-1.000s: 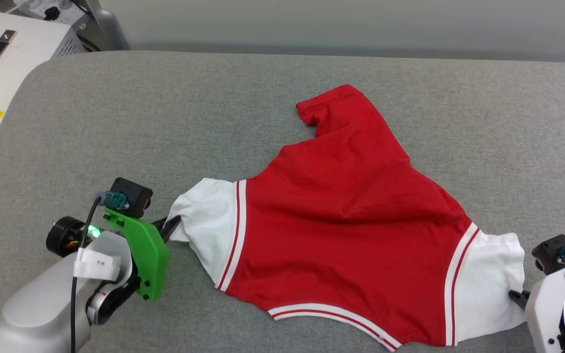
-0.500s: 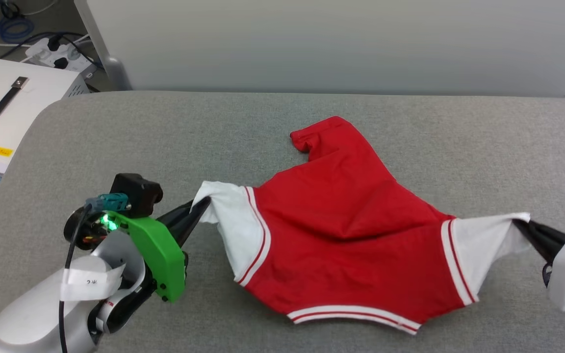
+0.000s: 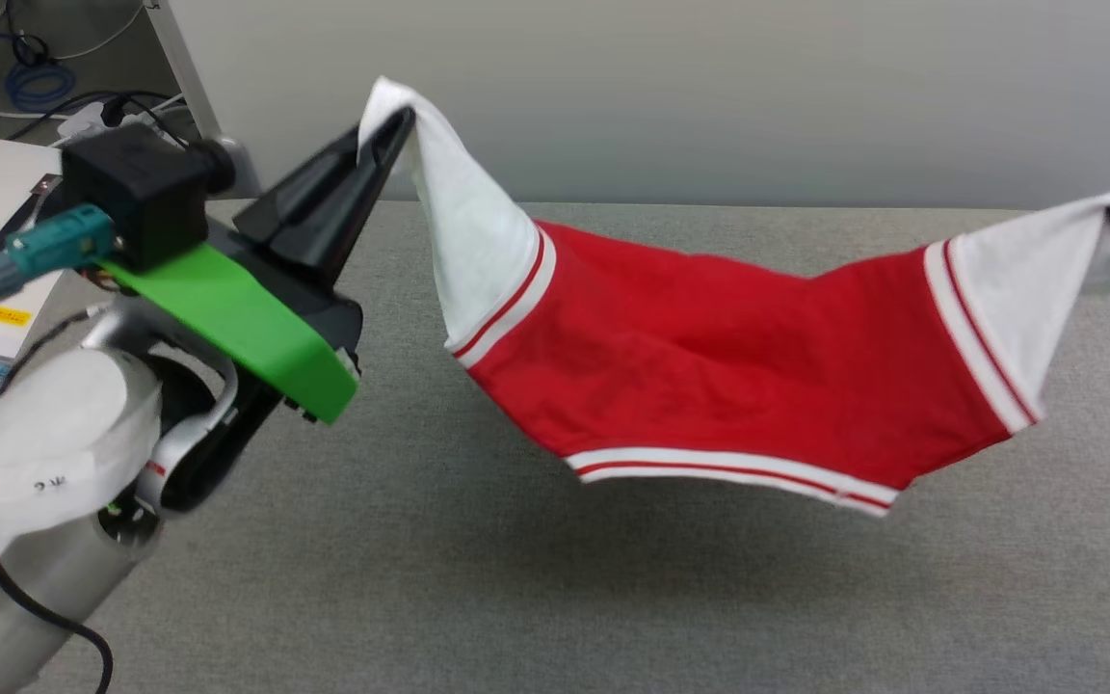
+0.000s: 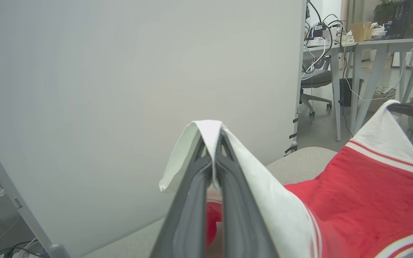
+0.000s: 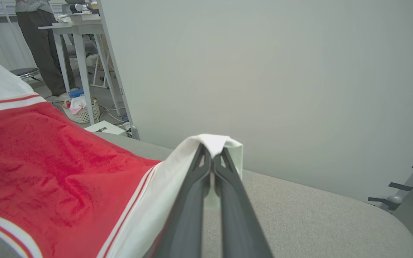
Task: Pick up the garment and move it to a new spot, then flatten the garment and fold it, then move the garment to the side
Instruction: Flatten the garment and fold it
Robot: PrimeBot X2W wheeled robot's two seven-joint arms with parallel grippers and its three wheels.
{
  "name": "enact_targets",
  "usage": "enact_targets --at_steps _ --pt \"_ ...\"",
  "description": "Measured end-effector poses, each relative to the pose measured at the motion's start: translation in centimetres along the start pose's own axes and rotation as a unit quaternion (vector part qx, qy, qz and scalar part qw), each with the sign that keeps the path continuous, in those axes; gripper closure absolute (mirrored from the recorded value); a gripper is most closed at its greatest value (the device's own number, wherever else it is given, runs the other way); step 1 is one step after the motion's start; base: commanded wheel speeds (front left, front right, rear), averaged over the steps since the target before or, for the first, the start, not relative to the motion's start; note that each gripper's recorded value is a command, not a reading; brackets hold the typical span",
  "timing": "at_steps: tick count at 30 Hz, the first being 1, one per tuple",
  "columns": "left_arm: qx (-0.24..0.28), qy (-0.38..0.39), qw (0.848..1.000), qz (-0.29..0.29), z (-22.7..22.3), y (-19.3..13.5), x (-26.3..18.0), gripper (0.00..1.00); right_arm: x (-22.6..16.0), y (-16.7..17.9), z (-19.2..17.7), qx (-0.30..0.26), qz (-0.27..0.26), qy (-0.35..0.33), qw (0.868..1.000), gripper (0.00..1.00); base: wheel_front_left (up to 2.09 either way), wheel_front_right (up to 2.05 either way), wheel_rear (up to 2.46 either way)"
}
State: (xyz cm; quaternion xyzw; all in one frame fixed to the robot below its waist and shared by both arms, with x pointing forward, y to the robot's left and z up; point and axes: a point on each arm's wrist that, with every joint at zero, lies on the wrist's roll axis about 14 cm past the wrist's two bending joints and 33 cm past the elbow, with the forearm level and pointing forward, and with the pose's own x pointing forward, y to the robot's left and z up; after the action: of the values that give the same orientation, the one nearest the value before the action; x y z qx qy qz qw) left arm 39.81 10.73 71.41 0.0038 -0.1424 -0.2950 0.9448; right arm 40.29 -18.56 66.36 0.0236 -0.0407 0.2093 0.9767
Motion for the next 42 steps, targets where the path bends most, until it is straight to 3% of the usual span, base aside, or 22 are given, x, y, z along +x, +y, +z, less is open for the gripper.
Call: enact_targets --at_steps 8,15,21,32,42 --pt "0.033 -0.092 0.995 -0.018 6.2 0.0 3.0 1.00 1.8 -1.2 7.2 -0.021 -0.011 -0.115 0.993 1.00 0.00 0.00 0.00" --pt "0.029 -0.130 0.991 -0.030 7.5 0.5 6.4 1.00 5.0 -2.5 9.9 -0.019 -0.013 -0.164 0.986 1.00 0.00 0.00 0.00" --pt "0.033 -0.150 0.988 -0.009 7.7 3.9 9.8 1.00 9.1 -4.7 11.7 -0.032 -0.030 -0.196 0.980 1.00 0.00 0.00 0.00" --pt "0.032 -0.133 0.989 0.057 2.4 12.4 17.5 1.00 18.9 -9.5 10.6 -0.071 -0.072 -0.191 0.976 1.00 0.00 0.00 0.00" --pt "0.023 -0.110 0.988 0.105 -3.8 17.7 22.1 1.00 26.0 -14.1 6.5 -0.078 -0.118 -0.168 0.976 1.00 0.00 0.00 0.00"
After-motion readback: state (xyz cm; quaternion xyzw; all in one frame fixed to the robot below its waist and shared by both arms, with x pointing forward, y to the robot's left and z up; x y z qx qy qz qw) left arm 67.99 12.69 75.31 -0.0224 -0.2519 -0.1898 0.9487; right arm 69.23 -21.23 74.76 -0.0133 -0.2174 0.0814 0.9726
